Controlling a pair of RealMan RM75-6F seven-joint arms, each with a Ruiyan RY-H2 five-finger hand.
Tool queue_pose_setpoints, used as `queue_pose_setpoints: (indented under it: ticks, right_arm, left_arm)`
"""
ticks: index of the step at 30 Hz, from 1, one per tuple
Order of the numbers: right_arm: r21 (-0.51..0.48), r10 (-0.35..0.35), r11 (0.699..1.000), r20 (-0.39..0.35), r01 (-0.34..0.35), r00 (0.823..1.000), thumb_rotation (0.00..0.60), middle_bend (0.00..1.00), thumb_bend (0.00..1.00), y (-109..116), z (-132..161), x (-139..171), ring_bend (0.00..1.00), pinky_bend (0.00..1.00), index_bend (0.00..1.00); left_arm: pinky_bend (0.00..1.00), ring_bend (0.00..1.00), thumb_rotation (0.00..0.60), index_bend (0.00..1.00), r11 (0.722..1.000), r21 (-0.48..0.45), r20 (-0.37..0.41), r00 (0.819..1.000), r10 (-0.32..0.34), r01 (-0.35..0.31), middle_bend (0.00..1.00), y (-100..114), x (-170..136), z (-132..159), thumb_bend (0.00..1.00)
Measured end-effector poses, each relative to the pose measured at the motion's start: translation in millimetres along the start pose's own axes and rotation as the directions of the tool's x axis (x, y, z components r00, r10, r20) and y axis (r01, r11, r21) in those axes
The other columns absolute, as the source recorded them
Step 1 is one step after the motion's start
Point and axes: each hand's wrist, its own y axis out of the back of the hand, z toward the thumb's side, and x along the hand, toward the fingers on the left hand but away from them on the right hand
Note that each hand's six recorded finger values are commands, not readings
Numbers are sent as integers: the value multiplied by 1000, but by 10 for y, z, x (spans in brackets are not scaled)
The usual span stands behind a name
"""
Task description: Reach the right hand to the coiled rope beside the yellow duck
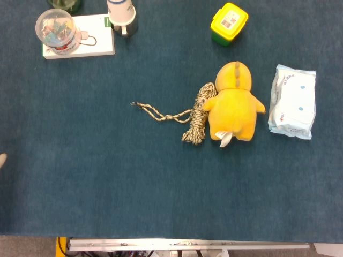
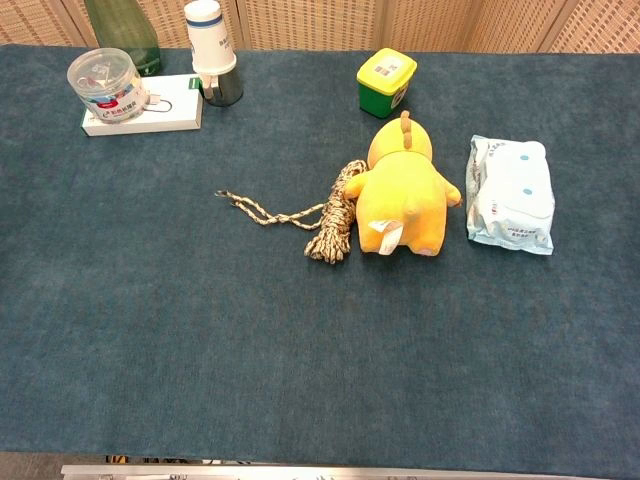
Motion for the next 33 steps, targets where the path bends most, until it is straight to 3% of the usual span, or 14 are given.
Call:
queue_pose_setpoints:
  ticks: [12,21,27,33]
  right_arm:
    - [-6,12,1000,-17,-13,1000,366,90,0,-17,42,-55,0,0,77]
    - [-13,51,999,-125,-53,991,365,90,0,-46,328,-273,0,0,77]
    - [10,108,994,-223,-108,969,363,90,0,-139,624,-487,0,0,77]
    - [31,163,986,-326,-162,931,345,90,0,-314,1010,-736,0,0,77]
  left_arm:
    - [52,157,600,147,1000,-3,-3,1000,-1,1,149,4,-6,3,136]
    - [52,157,600,147,1000,-6,0,1000,0,0,149,6,-16,3,136]
    - [52,157,600,147,1000,-9,-6,1000,6,-6,149,22,-43,-17,137]
    - [52,157,600,147,1000,-12,-5,1000,9,-9,149,29,-64,-18,136]
